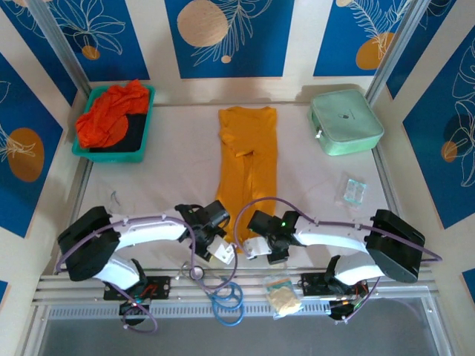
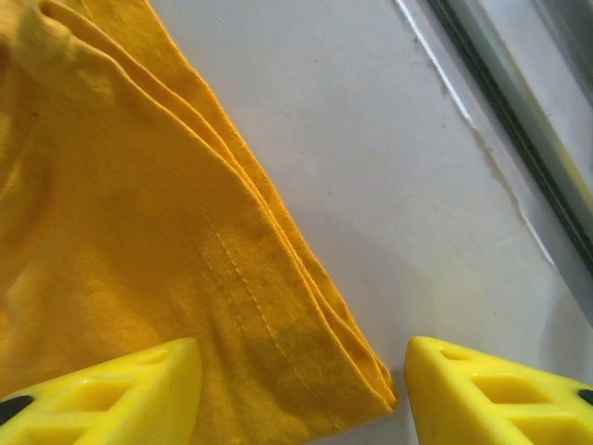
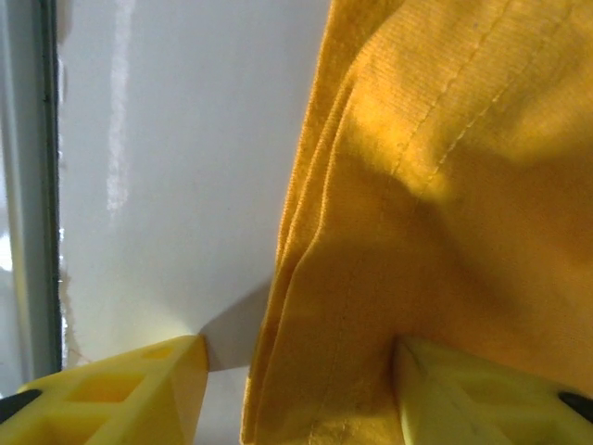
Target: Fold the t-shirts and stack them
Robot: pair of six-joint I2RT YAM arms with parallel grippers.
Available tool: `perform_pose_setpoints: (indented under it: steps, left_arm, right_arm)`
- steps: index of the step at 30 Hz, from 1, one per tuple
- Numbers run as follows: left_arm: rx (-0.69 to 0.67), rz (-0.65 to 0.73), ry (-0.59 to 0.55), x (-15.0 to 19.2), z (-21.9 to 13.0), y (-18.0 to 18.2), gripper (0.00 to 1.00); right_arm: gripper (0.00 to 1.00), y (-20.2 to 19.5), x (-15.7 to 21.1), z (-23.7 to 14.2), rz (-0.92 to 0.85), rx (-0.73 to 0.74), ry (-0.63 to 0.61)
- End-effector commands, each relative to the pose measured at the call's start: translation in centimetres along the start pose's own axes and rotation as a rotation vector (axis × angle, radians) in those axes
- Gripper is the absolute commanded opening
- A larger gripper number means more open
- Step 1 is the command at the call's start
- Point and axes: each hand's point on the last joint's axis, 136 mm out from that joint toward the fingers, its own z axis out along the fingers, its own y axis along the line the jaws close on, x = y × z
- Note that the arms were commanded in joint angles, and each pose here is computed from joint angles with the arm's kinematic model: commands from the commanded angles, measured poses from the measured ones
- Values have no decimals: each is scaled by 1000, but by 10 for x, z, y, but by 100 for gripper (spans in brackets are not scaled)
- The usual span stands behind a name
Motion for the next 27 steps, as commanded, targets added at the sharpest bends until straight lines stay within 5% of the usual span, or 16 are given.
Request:
perform_pose_setpoints:
  steps: [1,14,19,21,27]
  left_arm:
    - [12,32,47,4,5,6,59]
    - [-48,-37,162,23,43,49,34]
    - [-74,-53,184,25,39,54,9]
    - [-83,-65,188,26,33,53,0]
    - [-135,-77,161,18,2,47,0]
  right_arm:
    - [52,4,7,8,19,-27,41]
    - [32,-3,3,16,50,-37,54]
    - [1,-5,3,15,63,-47,56]
    - [0,-5,3,14,60,-45,53]
    - [0,-3,3,-6,44,-3,12]
